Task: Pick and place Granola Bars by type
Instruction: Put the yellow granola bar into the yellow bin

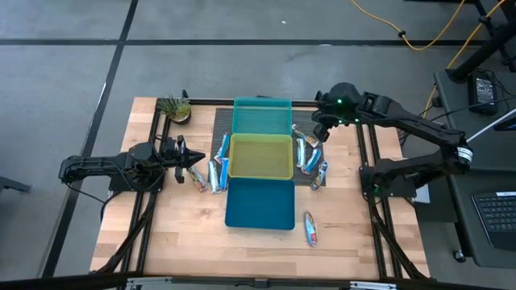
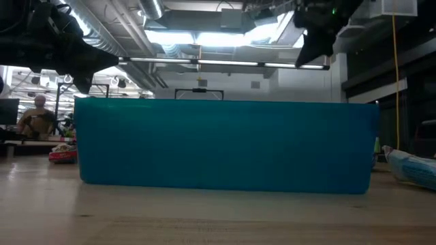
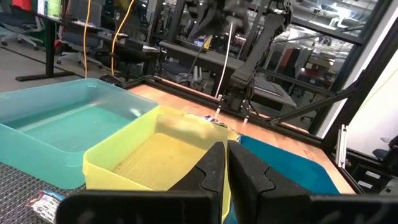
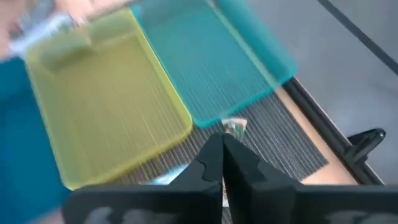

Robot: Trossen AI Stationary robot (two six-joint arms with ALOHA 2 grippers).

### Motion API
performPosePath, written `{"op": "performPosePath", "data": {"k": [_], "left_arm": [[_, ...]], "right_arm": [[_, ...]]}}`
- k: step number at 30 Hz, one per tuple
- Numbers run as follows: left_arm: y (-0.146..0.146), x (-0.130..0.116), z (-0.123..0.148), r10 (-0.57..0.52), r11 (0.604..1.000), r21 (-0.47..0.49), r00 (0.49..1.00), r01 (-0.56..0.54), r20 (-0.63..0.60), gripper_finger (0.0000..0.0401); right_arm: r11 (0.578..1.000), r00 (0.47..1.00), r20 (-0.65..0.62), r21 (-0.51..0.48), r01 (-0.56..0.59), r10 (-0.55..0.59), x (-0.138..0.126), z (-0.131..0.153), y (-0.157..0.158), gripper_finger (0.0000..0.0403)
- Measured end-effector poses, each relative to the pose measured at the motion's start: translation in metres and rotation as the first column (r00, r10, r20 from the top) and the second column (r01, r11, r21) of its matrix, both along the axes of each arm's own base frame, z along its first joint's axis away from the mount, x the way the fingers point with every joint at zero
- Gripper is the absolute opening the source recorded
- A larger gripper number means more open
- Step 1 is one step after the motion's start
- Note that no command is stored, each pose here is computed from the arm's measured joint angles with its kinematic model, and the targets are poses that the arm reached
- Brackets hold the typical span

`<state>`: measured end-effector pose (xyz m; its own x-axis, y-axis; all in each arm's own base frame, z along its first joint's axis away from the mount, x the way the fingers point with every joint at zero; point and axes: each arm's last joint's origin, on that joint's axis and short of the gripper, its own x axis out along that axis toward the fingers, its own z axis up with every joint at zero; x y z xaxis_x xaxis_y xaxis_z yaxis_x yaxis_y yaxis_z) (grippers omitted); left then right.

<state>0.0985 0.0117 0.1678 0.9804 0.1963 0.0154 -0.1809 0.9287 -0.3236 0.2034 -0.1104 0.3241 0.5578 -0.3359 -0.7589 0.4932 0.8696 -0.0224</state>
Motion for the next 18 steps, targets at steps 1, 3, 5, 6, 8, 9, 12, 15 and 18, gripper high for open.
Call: {"op": "performPosePath", "data": {"k": [1,3,5,6,8,9,12,15,18], "left_arm": [[0.0,0.0,0.0,0.0,1.0,0.0,1.0,0.0,0.0,0.0012],[0.0,0.0,0.0,0.0,1.0,0.0,1.0,0.0,0.0,0.0013],[0.0,0.0,0.0,0.0,1.0,0.0,1.0,0.0,0.0,0.0012],[0.0,0.0,0.0,-0.001,1.0,0.0,1.0,0.001,0.0,0.0011],[0.0,0.0,0.0,-0.001,1.0,-0.001,1.0,0.001,0.0,0.001],[0.0,0.0,0.0,0.0,1.0,-0.001,1.0,0.0,0.0,0.001],[0.0,0.0,0.0,-0.001,1.0,-0.002,1.0,0.001,0.0,0.0013],[0.0,0.0,0.0,0.0,1.0,-0.002,1.0,0.0,0.0,0.0012],[0.0,0.0,0.0,0.0,1.0,-0.002,1.0,0.0,0.0,0.001]], "right_arm": [[1.0,0.999,-0.033,0.007,-0.004,0.004,0.001,-0.009,-0.003,0.0008],[1.0,0.996,-0.09,0.023,-0.011,0.013,0.004,-0.028,-0.007,0.0025],[0.999,0.992,-0.124,0.04,-0.005,0.009,0.009,-0.048,-0.012,0.0053],[0.999,0.989,-0.144,0.049,-0.005,0.012,0.012,-0.058,-0.014,0.0069],[0.998,0.981,-0.189,0.06,-0.025,0.036,0.017,-0.076,-0.018,0.0106],[0.997,0.977,-0.208,0.064,-0.036,0.048,0.021,-0.084,-0.02,0.0126],[0.996,0.967,-0.247,0.088,-0.035,0.056,0.033,-0.103,-0.027,0.0187],[0.993,0.953,-0.298,0.115,-0.026,0.06,0.043,-0.125,-0.033,0.0236],[0.995,0.931,-0.364,0.103,0.001,0.037,0.049,-0.143,-0.038,0.026]]}}
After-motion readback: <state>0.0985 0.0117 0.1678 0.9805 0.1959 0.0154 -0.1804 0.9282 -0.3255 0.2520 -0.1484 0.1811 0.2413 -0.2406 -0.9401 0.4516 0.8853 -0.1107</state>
